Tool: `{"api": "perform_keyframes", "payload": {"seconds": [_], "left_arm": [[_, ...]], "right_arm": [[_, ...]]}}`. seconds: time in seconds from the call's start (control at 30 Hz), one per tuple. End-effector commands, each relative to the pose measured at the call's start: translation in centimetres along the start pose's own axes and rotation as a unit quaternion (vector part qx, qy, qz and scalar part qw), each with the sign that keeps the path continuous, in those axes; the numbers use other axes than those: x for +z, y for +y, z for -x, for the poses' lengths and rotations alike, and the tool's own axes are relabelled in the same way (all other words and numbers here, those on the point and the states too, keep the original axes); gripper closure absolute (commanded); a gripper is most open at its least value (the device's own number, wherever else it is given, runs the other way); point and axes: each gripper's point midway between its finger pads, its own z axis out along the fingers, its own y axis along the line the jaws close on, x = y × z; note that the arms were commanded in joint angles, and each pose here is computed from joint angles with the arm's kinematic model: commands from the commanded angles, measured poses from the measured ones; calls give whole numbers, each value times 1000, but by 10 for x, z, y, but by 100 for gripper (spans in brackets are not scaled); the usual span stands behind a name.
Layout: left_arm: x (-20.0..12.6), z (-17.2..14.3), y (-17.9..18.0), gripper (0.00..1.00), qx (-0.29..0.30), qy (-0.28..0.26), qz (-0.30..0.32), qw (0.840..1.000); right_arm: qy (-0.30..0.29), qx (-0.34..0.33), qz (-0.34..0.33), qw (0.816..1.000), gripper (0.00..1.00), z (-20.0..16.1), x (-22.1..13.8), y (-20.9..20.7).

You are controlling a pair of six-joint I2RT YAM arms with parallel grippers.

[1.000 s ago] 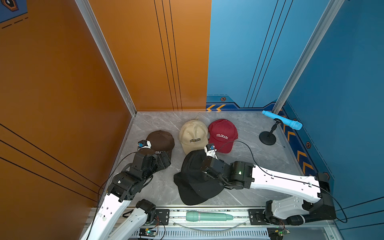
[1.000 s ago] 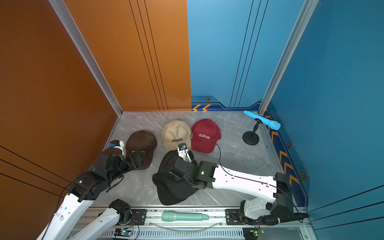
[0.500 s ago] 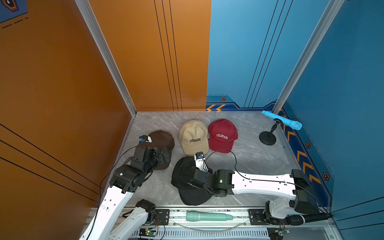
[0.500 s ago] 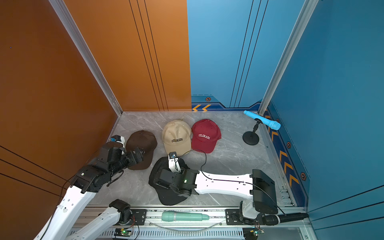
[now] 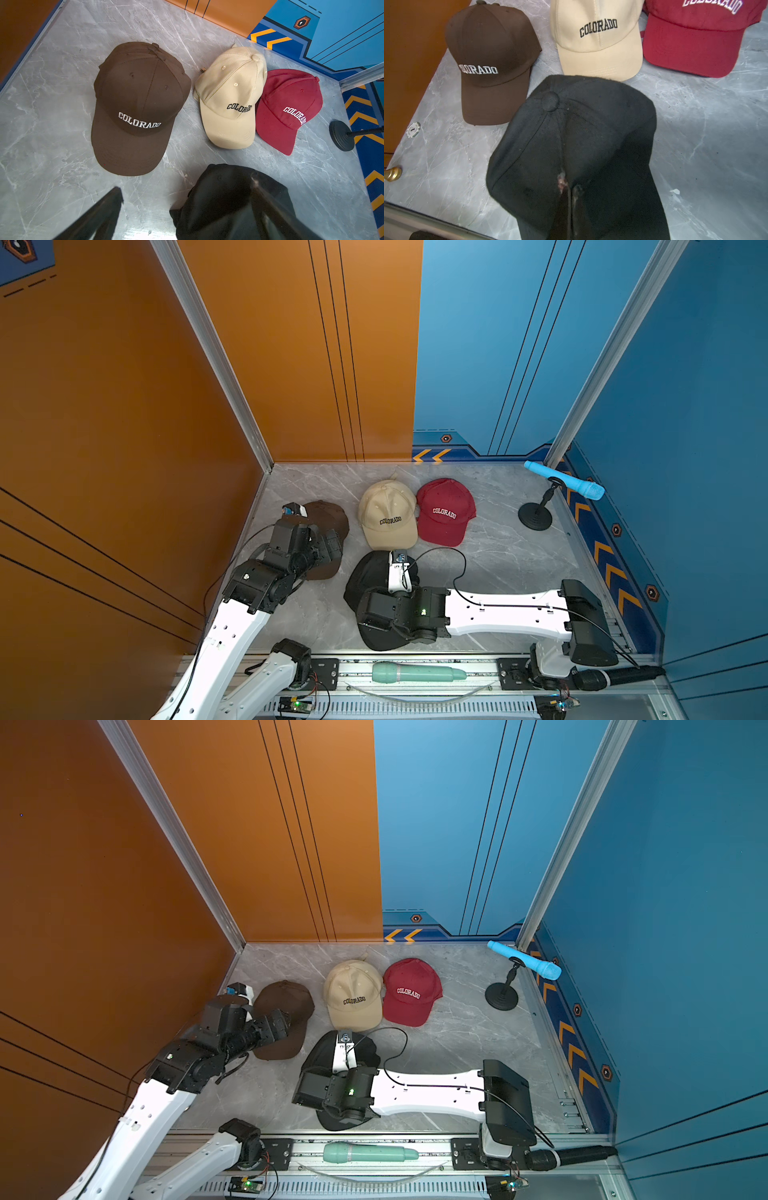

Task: Stack the baseball caps by color
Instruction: Place the baseball cap on the baseball cap.

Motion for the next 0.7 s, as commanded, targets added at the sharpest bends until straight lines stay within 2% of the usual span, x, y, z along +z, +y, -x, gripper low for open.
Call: {"api": "perform_keyframes", "payload": {"seconds": [0.0, 0.43, 0.67], "left_arm": [[-9, 8, -6, 2, 12, -10, -11, 1000], [-11, 9, -1, 2, 7, -15, -4, 1000], [-11, 9, 2, 2, 4, -18, 1, 1000]], "right_arm": [[-7, 7, -30, 999, 100, 2, 13, -7], [28, 15, -4, 999, 100, -16, 31, 2], [61, 10, -28, 998, 100, -28, 44, -3]]}}
